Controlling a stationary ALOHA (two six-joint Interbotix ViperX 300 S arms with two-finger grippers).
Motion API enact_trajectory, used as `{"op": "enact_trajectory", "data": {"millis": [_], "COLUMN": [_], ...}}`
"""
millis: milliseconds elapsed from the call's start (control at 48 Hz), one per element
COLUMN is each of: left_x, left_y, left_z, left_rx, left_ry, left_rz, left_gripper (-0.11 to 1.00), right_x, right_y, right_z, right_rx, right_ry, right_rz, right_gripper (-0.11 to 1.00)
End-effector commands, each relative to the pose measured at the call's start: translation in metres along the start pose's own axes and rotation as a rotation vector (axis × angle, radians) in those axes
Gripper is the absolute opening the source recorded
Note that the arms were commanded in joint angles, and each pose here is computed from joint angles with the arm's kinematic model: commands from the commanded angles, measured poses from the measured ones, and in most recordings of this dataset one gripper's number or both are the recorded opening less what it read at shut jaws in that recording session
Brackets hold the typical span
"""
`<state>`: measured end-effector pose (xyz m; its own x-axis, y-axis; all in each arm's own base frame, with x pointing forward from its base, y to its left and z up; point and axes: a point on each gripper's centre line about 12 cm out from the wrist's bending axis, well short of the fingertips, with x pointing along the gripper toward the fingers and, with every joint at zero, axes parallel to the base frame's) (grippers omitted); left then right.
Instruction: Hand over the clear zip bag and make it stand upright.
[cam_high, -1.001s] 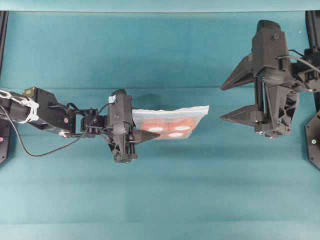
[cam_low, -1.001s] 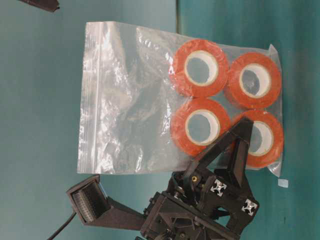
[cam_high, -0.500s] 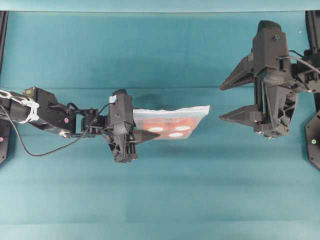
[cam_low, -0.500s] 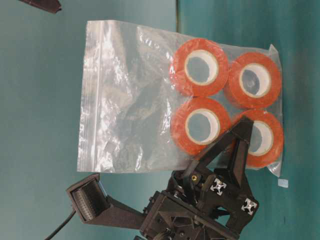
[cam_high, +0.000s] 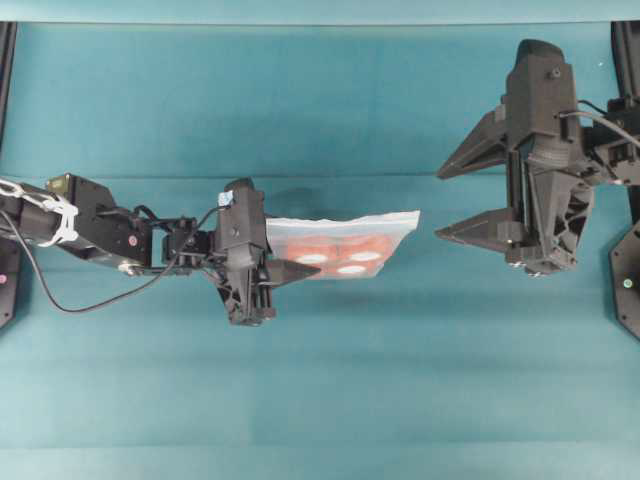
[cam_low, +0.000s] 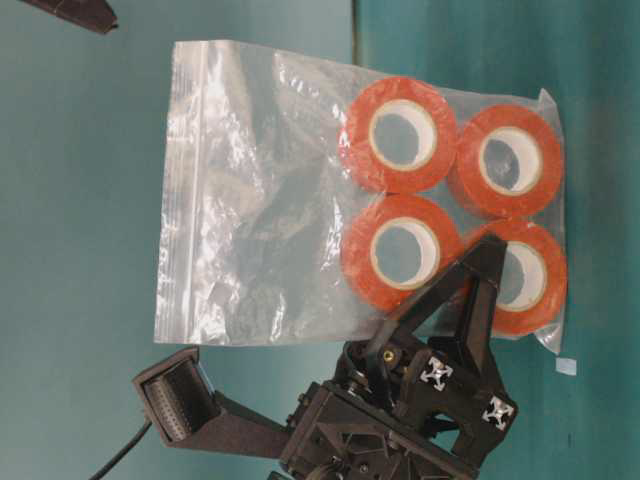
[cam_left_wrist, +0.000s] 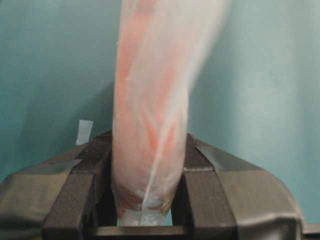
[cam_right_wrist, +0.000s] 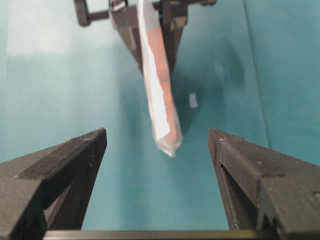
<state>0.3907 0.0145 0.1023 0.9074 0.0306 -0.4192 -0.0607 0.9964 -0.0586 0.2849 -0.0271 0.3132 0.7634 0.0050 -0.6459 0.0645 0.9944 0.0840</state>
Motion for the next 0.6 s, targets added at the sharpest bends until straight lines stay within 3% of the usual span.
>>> {"op": "enact_trajectory", "data": {"millis": [0,584], "left_x": [-0.001,-0.0005], "left_y": [-0.0005,-0.0005], "left_z": [0.0065,0.0066], "left_rx": [0.0,-0.002], "left_ry": [-0.02,-0.014], "left_rz": [-0.002,-0.002], "left_gripper": [0.26,0.26], "right_x": [-0.0051,-0.0071], "right_y": [0.0015,0.0016], "right_z": [0.0059,0.0051], "right_rx": [0.008,0.007], "right_ry": [-0.033,-0.041], "right_rz": [0.003,0.002], "right_gripper": [0.87,0.87]}}
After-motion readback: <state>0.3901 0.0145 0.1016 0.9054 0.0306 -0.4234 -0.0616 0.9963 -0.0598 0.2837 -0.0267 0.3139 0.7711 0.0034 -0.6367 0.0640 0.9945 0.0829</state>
